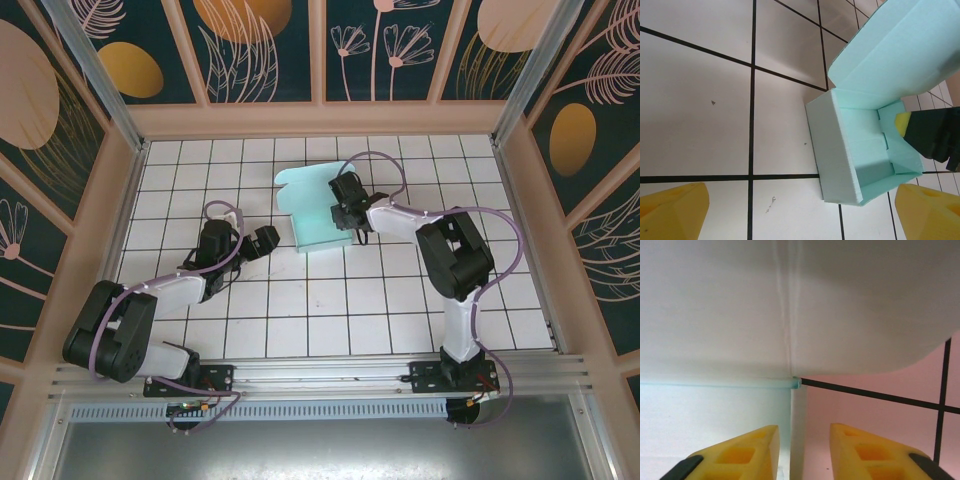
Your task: Fold the paper box
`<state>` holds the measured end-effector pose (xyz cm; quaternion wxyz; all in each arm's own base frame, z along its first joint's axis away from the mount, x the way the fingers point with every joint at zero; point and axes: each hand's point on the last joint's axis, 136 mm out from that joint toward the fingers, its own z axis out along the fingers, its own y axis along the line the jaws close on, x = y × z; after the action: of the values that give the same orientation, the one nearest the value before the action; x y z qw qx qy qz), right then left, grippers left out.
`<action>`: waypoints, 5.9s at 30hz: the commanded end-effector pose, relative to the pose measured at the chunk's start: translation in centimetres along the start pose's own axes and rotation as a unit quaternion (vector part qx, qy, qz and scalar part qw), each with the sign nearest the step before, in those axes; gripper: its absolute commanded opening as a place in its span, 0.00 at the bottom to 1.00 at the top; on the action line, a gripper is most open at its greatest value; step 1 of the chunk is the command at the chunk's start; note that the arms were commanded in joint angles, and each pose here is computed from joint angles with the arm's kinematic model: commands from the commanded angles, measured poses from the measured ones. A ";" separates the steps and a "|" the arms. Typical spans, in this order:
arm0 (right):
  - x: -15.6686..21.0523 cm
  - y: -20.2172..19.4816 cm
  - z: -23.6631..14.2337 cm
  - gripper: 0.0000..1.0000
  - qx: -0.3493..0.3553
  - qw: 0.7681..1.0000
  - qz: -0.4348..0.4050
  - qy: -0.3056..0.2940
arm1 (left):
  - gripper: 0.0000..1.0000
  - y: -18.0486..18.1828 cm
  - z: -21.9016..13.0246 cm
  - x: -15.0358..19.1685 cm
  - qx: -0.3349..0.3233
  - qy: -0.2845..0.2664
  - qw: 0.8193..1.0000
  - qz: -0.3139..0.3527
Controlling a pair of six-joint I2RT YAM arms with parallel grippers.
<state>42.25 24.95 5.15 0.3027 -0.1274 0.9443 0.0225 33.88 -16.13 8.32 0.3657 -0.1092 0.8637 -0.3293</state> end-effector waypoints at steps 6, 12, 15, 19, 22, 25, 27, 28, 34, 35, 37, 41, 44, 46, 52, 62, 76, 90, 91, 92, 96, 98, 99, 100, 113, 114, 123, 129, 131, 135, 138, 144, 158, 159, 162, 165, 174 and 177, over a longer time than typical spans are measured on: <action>-1.0 0.7 -1.4 0.44 -0.022 0.999 0.000 -0.025 | 0.96 -1.3 0.2 -1.6 0.009 -0.018 0.999 0.033; -2.9 1.7 -5.2 0.62 -0.097 0.991 -0.021 -0.085 | 0.99 -3.5 -0.1 -6.5 -0.008 -0.080 0.987 0.137; -3.5 0.8 -6.7 0.69 -0.120 0.987 -0.016 -0.105 | 0.99 -3.9 0.1 -9.3 -0.042 -0.109 0.977 0.181; -3.2 0.6 -8.6 0.74 -0.185 0.976 -0.020 -0.110 | 0.99 -6.0 1.7 -10.6 -0.030 -0.071 0.960 0.268; -2.7 0.1 -9.8 0.77 -0.204 0.971 -0.030 -0.117 | 0.99 -7.4 3.5 -10.6 -0.013 -0.014 0.941 0.338; -2.0 -0.7 -10.6 0.78 -0.217 0.968 -0.037 -0.119 | 0.99 -7.4 5.0 -11.0 -0.025 0.037 0.924 0.380; -1.7 -1.1 -11.0 0.78 -0.218 0.968 -0.038 -0.122 | 0.97 -8.4 5.0 -11.3 -0.013 0.058 0.911 0.409; -1.6 -1.4 -11.2 0.78 -0.218 0.967 -0.038 -0.123 | 0.97 -8.3 5.5 -11.0 -0.012 0.075 0.906 0.416; -1.0 -1.9 -11.7 0.78 -0.226 0.965 -0.039 -0.130 | 0.92 -8.4 5.8 -11.3 -0.017 0.148 0.874 0.463; -1.0 -1.9 -11.7 0.78 -0.228 0.964 -0.040 -0.129 | 0.91 -7.8 6.0 -11.3 -0.029 0.163 0.871 0.462; -1.0 -1.9 -11.6 0.78 -0.230 0.964 -0.040 -0.131 | 0.90 -6.4 6.4 -11.4 -0.059 0.194 0.866 0.458; -1.0 -1.7 -11.3 0.78 -0.236 0.962 -0.040 -0.129 | 0.77 -4.2 6.9 -11.5 -0.099 0.243 0.850 0.456; -1.1 -1.7 -10.9 0.78 -0.234 0.964 -0.037 -0.121 | 0.65 -4.3 7.1 -11.0 -0.083 0.269 0.846 0.453; -1.2 -1.9 -10.7 0.78 -0.229 0.966 -0.033 -0.118 | 0.63 -4.6 6.9 -10.2 -0.064 0.287 0.844 0.449; -0.7 -2.0 -10.2 0.78 -0.225 0.968 -0.026 -0.109 | 0.47 -4.9 7.3 -9.4 -0.036 0.302 0.842 0.446; -0.1 -1.9 -9.5 0.78 -0.225 0.969 -0.022 -0.099 | 0.15 -5.8 7.6 -8.9 -0.003 0.309 0.838 0.449; 0.1 -1.9 -9.1 0.78 -0.226 0.969 -0.020 -0.095 | 0.22 -6.8 8.1 -8.6 0.031 0.307 0.840 0.447; -0.5 -2.3 -10.0 0.78 -0.218 0.970 -0.021 -0.110 | 0.00 -7.9 7.5 -8.2 0.066 0.306 0.830 0.462; -0.6 -2.3 -10.2 0.78 -0.217 0.969 -0.023 -0.115 | 0.00 -8.2 7.4 -8.1 0.077 0.305 0.829 0.463; -0.8 -2.5 -10.6 0.78 -0.214 0.969 -0.025 -0.121 | 0.00 -8.7 7.1 -8.0 0.088 0.303 0.827 0.465; -1.6 -3.4 -11.9 0.78 -0.203 0.968 -0.039 -0.141 | 0.00 -9.0 6.5 -7.4 0.107 0.310 0.822 0.466; -2.2 -3.9 -12.6 0.77 -0.199 0.967 -0.050 -0.152 | 0.00 -8.9 6.2 -6.9 0.115 0.319 0.817 0.466; -2.4 -4.1 -12.9 0.77 -0.196 0.966 -0.056 -0.157 | 0.00 -8.9 6.1 -6.6 0.118 0.324 0.815 0.466; -2.7 -4.5 -13.2 0.75 -0.192 0.966 -0.062 -0.163 | 0.00 -8.7 5.9 -6.3 0.121 0.330 0.812 0.466; -4.3 -4.3 -13.9 0.63 -0.246 0.941 -0.197 -0.123 | 0.00 -9.0 4.3 -5.1 0.149 0.336 0.799 0.476; -4.0 -3.7 -13.9 0.63 -0.262 0.934 -0.214 -0.116 | 0.00 -9.1 4.2 -5.0 0.152 0.337 0.798 0.476; -2.5 -2.7 -10.5 0.64 -0.303 0.911 -0.276 -0.050 | 0.00 -8.7 4.2 -4.7 0.151 0.344 0.794 0.477; -2.4 -2.4 -9.0 0.34 -0.320 0.903 -0.285 -0.032 | 0.00 -8.5 4.3 -4.6 0.149 0.348 0.793 0.477; -2.4 -2.2 -8.9 0.26 -0.329 0.900 -0.285 -0.026 | 0.00 -8.2 4.3 -4.5 0.145 0.352 0.793 0.476; -2.3 -2.4 -8.7 0.14 -0.331 0.899 -0.285 -0.022 | 0.00 -8.1 4.4 -4.4 0.143 0.354 0.793 0.475; -2.3 -2.3 -9.1 0.23 -0.336 0.898 -0.285 -0.022 | 0.00 -8.1 4.5 -4.4 0.143 0.354 0.792 0.476; -2.6 -1.9 -9.6 0.25 -0.346 0.894 -0.283 -0.026 | 0.00 -7.7 4.7 -4.3 0.137 0.358 0.793 0.474; -1.9 -1.4 -10.0 0.00 -0.341 0.899 -0.274 -0.008 | 0.00 -6.7 5.6 -4.4 0.115 0.366 0.797 0.467; -2.2 -1.5 -10.0 0.00 -0.330 0.905 -0.269 -0.011 | 0.00 -6.7 5.7 -4.5 0.112 0.361 0.800 0.465; -3.7 -2.4 -9.3 0.00 -0.274 0.931 -0.240 -0.030 | 0.00 -7.3 6.2 -5.4 0.105 0.340 0.815 0.456; -5.6 -3.4 -8.9 0.00 -0.210 0.956 -0.197 -0.055 | 0.00 -8.2 6.9 -6.1 0.109 0.315 0.833 0.442; -9.4 -6.5 -9.4 0.00 -0.076 0.984 0.003 -0.162 | 0.00 -10.0 9.6 -12.1 0.040 0.170 0.908 0.381; -9.5 -6.4 -9.1 0.00 -0.054 0.981 0.045 -0.183 | 0.00 -10.0 9.7 -13.2 0.024 0.141 0.921 0.363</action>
<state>43.95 21.67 15.05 0.3854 -0.2130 0.8886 0.1283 47.03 -24.58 14.33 0.2786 0.3417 0.8676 -0.2301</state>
